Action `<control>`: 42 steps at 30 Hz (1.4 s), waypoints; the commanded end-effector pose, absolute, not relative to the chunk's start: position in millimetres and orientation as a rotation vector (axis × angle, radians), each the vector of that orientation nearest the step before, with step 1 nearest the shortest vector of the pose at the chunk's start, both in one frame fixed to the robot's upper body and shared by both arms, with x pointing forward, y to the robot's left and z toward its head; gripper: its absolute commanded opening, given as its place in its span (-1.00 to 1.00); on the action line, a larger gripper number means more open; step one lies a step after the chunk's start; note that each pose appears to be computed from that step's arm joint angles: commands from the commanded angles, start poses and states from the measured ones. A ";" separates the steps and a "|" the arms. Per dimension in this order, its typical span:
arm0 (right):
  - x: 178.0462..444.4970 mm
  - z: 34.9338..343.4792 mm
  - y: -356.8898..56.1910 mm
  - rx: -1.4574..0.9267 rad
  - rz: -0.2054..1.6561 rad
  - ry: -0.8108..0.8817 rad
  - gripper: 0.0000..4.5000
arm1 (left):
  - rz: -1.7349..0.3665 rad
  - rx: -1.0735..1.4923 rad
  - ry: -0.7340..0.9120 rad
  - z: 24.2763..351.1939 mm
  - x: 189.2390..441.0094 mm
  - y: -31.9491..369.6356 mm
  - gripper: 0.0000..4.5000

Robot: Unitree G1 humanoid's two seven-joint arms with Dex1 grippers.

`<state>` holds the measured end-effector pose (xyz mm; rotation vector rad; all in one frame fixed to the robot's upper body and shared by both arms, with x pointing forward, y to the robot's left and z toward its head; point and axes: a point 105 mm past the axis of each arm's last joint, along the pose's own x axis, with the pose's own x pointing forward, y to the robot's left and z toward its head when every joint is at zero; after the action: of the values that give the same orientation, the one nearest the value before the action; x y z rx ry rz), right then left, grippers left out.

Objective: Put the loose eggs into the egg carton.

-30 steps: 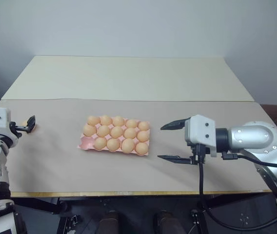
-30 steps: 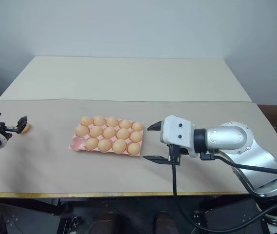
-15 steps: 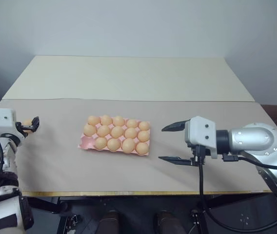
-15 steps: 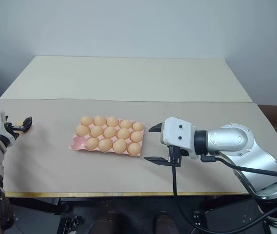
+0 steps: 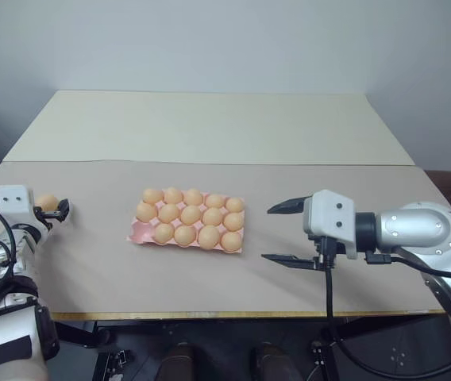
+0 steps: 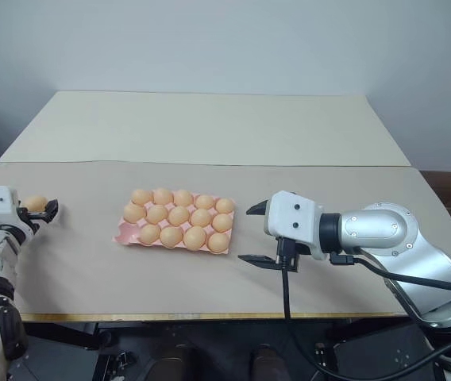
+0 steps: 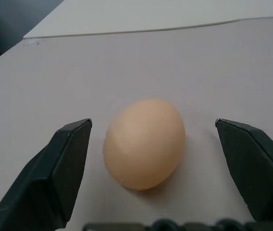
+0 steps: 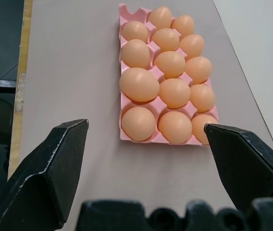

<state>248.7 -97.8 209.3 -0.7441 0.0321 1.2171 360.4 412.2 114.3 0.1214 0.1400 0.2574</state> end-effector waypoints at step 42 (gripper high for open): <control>245.2 217.4 -96.2 -0.800 1.130 -0.046 1.00 | -0.846 0.289 -0.090 177.8 297.3 238.9 -0.23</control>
<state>247.8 -97.6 210.0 -0.7783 -0.0041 1.1466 297.2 244.1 170.2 0.2638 -0.0752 -0.8149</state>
